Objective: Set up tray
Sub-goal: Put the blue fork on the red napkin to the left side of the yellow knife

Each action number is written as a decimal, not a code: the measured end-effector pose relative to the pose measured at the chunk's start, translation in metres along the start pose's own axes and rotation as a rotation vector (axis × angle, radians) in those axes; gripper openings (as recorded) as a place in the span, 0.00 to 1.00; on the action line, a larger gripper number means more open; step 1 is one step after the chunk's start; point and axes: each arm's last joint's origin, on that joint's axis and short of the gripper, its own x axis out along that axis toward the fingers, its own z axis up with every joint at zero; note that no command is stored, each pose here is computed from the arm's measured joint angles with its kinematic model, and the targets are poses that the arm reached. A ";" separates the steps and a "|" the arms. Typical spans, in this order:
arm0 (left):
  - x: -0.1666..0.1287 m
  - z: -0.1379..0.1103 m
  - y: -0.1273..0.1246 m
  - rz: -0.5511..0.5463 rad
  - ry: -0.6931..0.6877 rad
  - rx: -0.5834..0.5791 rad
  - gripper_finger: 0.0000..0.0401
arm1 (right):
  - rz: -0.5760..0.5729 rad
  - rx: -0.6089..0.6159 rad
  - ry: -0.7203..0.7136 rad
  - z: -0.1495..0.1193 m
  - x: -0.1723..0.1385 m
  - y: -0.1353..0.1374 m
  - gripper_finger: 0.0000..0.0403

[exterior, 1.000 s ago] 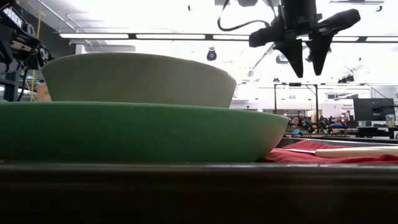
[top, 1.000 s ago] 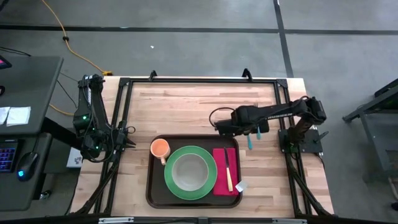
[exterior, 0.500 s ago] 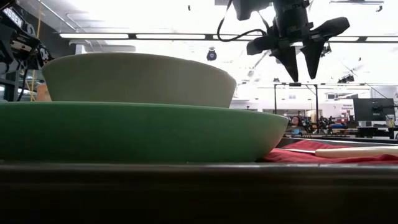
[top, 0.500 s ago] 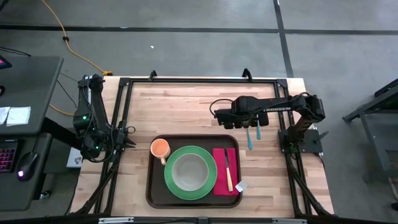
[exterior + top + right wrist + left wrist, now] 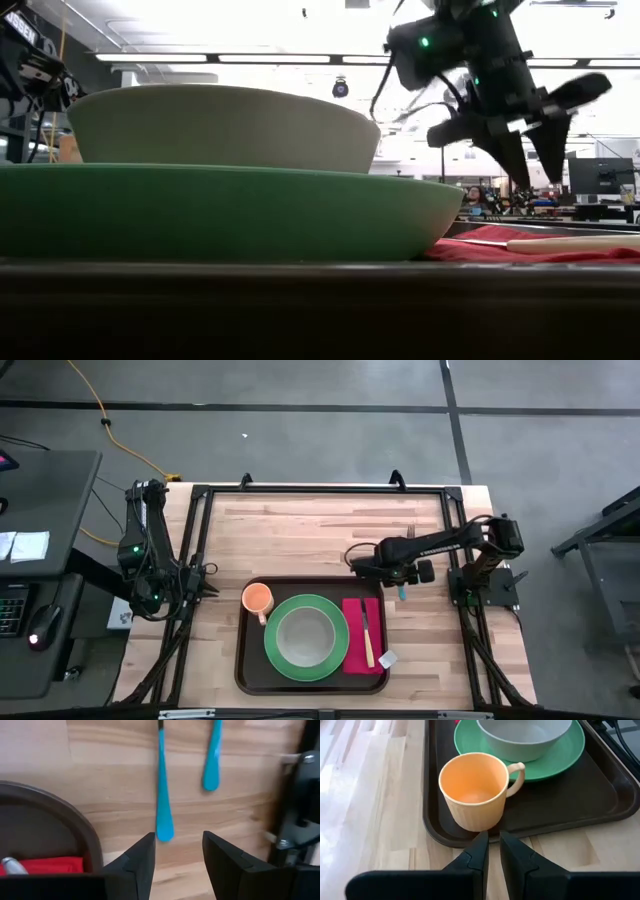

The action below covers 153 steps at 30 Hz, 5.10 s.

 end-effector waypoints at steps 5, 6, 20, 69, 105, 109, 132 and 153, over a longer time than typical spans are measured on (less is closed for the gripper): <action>0.000 0.000 0.000 0.005 -0.008 -0.002 0.20 | 0.060 0.000 0.013 0.000 0.027 0.004 0.35; 0.000 0.000 0.000 0.003 -0.009 -0.004 0.20 | 0.063 0.000 0.007 0.000 0.030 0.004 0.35; 0.000 0.001 0.000 0.002 -0.013 -0.035 0.20 | 0.083 0.035 -0.042 0.021 0.060 -0.001 0.35; 0.000 0.001 0.000 0.002 -0.012 -0.057 0.20 | 0.116 0.011 -0.070 0.057 0.068 -0.003 0.07; 0.000 0.001 0.000 0.002 -0.012 -0.056 0.20 | 0.136 -0.010 0.010 0.055 0.064 -0.007 0.29; 0.000 0.001 0.000 0.002 -0.012 -0.056 0.20 | 0.200 -0.004 0.016 0.054 0.052 -0.011 0.31; 0.000 0.001 -0.001 -0.002 -0.015 -0.063 0.20 | 0.070 0.083 -0.059 0.073 0.059 -0.049 0.31; 0.000 0.001 -0.001 -0.001 -0.014 -0.060 0.20 | 0.132 0.130 -0.047 0.091 0.084 -0.057 0.31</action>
